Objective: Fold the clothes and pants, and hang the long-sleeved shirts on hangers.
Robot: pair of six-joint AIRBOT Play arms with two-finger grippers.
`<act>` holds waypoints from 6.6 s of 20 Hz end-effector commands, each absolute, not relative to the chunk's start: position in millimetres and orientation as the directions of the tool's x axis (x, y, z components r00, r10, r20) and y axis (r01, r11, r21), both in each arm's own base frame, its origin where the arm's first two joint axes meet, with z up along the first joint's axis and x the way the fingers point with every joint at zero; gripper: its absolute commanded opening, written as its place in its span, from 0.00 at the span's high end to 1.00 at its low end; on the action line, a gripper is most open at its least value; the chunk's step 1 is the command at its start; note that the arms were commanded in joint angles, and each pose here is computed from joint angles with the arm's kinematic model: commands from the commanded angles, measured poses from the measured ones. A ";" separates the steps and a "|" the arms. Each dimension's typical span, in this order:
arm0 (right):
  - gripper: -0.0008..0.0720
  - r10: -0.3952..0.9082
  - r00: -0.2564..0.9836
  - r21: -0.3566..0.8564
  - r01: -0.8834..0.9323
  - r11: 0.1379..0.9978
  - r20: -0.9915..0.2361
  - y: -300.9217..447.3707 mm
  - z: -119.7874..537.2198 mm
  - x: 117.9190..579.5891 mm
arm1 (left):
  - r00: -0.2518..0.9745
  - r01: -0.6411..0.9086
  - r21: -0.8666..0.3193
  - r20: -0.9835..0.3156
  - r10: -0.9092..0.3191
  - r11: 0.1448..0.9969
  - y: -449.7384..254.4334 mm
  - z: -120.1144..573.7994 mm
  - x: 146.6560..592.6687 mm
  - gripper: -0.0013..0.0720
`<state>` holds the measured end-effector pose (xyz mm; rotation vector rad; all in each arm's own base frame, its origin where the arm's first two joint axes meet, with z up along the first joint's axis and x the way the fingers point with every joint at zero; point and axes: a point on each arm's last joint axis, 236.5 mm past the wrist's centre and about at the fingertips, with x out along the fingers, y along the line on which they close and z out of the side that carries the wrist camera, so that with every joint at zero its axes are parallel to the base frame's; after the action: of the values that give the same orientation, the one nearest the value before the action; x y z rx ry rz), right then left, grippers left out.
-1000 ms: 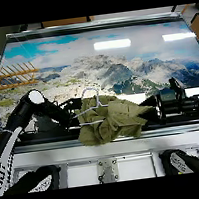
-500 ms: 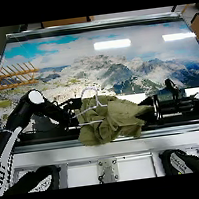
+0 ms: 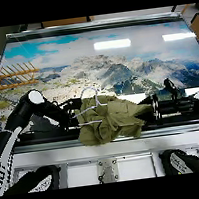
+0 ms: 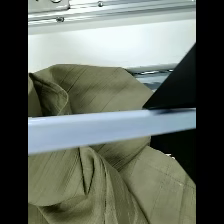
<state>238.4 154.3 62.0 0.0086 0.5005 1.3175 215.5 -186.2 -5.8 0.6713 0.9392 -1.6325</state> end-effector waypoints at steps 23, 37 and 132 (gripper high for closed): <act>0.97 0.927 0.153 0.283 -0.924 0.257 -0.343 155.2 62.7 236.6 | -0.236 0.964 -0.264 -0.819 -0.522 -0.023 -175.9 -6.9 222.4 0.58; 0.97 0.926 0.156 0.286 -0.922 0.262 -0.344 154.9 62.4 237.3 | 0.149 0.787 -0.230 -0.830 -0.538 0.572 -109.9 27.1 290.2 0.36; 0.98 0.942 0.337 0.265 -0.908 0.325 0.001 215.4 227.1 219.2 | 0.554 0.569 -0.200 -0.624 -0.552 0.798 -199.1 295.0 361.5 0.97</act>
<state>222.4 208.9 214.6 0.1909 0.2519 1.1859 363.7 -197.9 294.9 0.0189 0.7196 -0.6642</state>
